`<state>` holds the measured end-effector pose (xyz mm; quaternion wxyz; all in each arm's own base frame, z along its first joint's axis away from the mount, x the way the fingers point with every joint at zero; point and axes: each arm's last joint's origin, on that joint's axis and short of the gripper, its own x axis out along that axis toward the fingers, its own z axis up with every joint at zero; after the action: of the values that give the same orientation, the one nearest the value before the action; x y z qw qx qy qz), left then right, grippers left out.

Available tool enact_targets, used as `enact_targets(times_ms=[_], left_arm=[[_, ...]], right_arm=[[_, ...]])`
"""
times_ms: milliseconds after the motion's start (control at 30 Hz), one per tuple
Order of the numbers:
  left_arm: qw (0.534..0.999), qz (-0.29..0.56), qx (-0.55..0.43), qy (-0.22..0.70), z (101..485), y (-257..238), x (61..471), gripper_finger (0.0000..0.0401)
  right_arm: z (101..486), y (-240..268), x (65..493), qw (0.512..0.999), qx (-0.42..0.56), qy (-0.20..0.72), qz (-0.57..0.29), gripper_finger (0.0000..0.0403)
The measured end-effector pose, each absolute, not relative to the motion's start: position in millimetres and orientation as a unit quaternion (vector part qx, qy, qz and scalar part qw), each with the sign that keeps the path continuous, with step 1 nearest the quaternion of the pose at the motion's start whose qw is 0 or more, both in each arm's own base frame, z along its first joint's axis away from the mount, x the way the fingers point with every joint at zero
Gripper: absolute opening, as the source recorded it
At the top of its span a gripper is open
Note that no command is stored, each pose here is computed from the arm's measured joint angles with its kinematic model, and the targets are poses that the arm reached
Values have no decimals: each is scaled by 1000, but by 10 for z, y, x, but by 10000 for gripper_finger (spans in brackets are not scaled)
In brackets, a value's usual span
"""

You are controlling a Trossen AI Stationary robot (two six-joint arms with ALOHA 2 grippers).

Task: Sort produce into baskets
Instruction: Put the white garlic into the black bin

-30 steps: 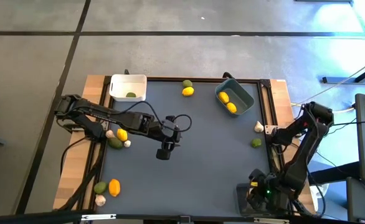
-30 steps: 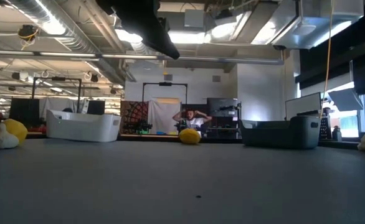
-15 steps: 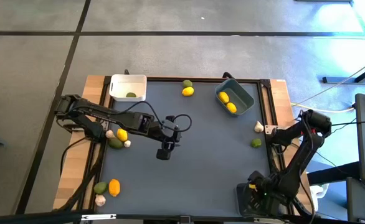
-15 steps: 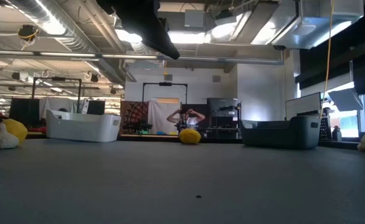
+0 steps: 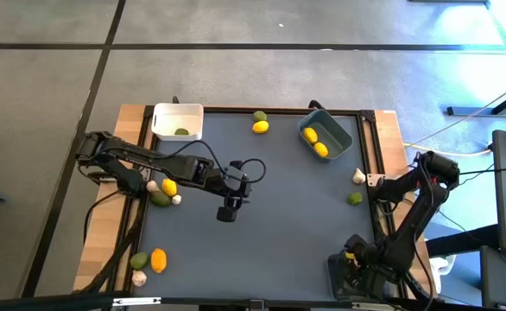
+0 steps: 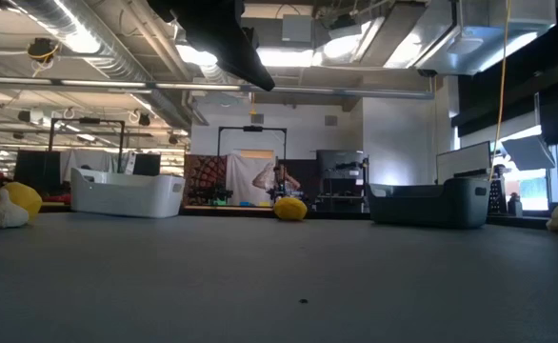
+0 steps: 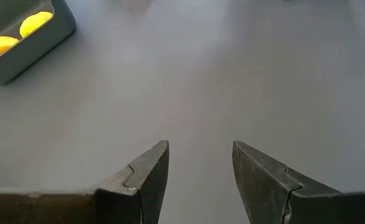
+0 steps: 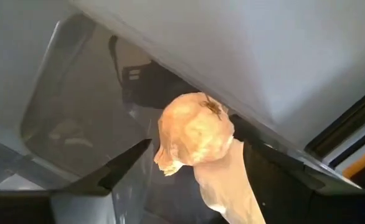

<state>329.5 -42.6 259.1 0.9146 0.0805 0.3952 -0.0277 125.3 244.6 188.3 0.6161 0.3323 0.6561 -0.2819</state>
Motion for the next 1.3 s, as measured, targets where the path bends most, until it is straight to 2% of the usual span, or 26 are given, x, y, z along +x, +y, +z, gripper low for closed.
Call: enact_targets(times_ms=[500,867,1067,1300], left_arm=[[915,-28,80,395,2592,-426,3296,172],[915,-28,80,395,2592,-426,3296,172],[916,-27,80,393,2594,-426,3298,172],[915,-27,79,394,2594,-426,3298,172]], right_arm=[[2260,2312,1218,614,390,650,-219,250],[2633,2043,1194,699,442,532,-182,250],[2723,1765,1224,735,427,472,-234,250],[2686,1459,1349,730,380,461,-332,250]])
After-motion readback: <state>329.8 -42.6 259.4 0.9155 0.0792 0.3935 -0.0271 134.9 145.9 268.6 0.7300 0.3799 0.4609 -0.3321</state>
